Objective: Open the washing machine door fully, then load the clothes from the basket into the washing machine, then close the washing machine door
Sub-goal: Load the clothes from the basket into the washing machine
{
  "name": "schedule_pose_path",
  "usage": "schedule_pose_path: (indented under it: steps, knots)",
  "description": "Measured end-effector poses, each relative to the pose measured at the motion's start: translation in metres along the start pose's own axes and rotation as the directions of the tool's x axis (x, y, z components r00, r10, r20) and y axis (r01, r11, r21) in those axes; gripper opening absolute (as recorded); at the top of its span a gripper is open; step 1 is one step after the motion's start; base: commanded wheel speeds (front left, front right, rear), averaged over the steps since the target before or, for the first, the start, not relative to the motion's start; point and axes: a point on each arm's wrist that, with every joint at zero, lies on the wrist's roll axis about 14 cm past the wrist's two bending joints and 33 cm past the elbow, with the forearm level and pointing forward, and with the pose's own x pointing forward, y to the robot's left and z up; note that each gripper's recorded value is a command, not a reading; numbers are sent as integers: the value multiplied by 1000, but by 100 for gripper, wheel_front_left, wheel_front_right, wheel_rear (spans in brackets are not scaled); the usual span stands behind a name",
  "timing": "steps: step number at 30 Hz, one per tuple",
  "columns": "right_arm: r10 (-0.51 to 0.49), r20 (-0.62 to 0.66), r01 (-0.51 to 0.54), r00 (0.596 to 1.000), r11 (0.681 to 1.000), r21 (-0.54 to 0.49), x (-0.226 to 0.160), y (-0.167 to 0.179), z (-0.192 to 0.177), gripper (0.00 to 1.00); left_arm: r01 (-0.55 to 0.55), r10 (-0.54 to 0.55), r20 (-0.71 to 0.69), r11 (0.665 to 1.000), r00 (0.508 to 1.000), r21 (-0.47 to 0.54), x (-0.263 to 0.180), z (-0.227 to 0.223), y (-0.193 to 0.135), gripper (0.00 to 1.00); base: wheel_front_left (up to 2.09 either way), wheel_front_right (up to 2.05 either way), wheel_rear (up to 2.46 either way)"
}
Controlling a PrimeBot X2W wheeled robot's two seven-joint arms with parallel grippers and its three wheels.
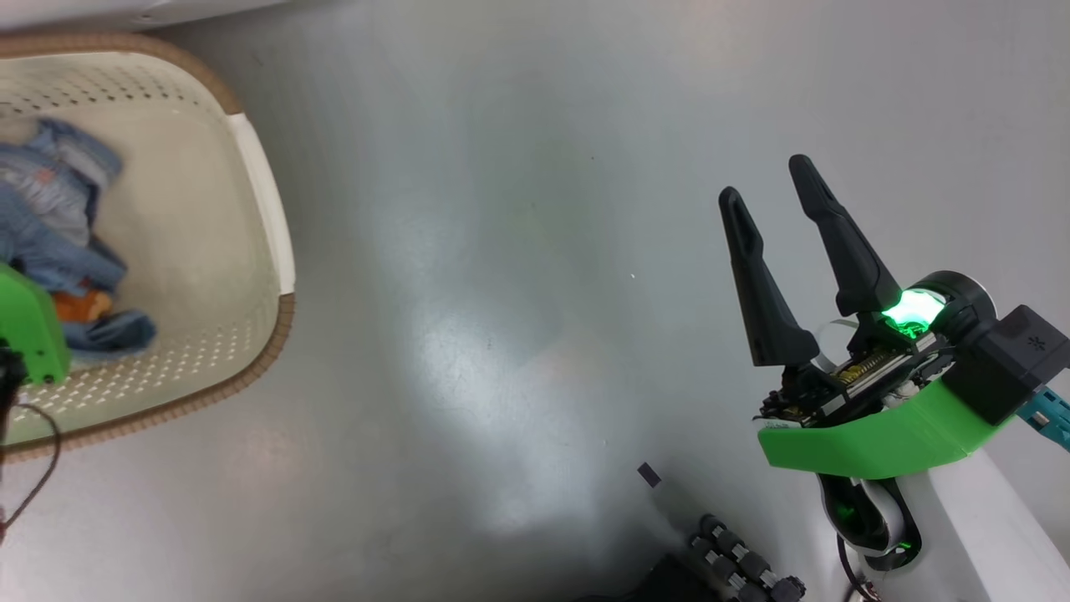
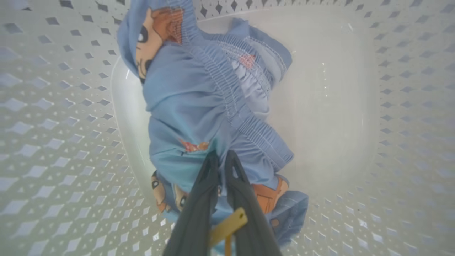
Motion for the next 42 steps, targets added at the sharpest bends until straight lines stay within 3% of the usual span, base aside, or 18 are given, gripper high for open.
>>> schedule_pose_path:
  steps: [10, 18, 25, 42]
  knots:
    - [20, 55, -20, 998, 1000, 0, 3, 7, 19, 100, 29, 5, 193, 985, 981, -172, -29, 37, 3, 0, 0, 0, 0]
    - [33, 97, -32, 995, 999, -9, 1, 10, 38, 100, 72, 5, 307, 968, 952, -241, -58, 55, -2, 0, 0, 0, 0]
    - [53, 158, -51, 986, 999, -19, -6, 16, 66, 100, 125, 28, 418, 934, 908, -336, -98, 66, -6, 0, 0, 0, 0]
    - [43, 207, -35, 977, 998, -44, -60, 13, 100, 100, 202, 14, 631, 941, 775, -270, -198, 68, -15, 0, 0, 0, 0]
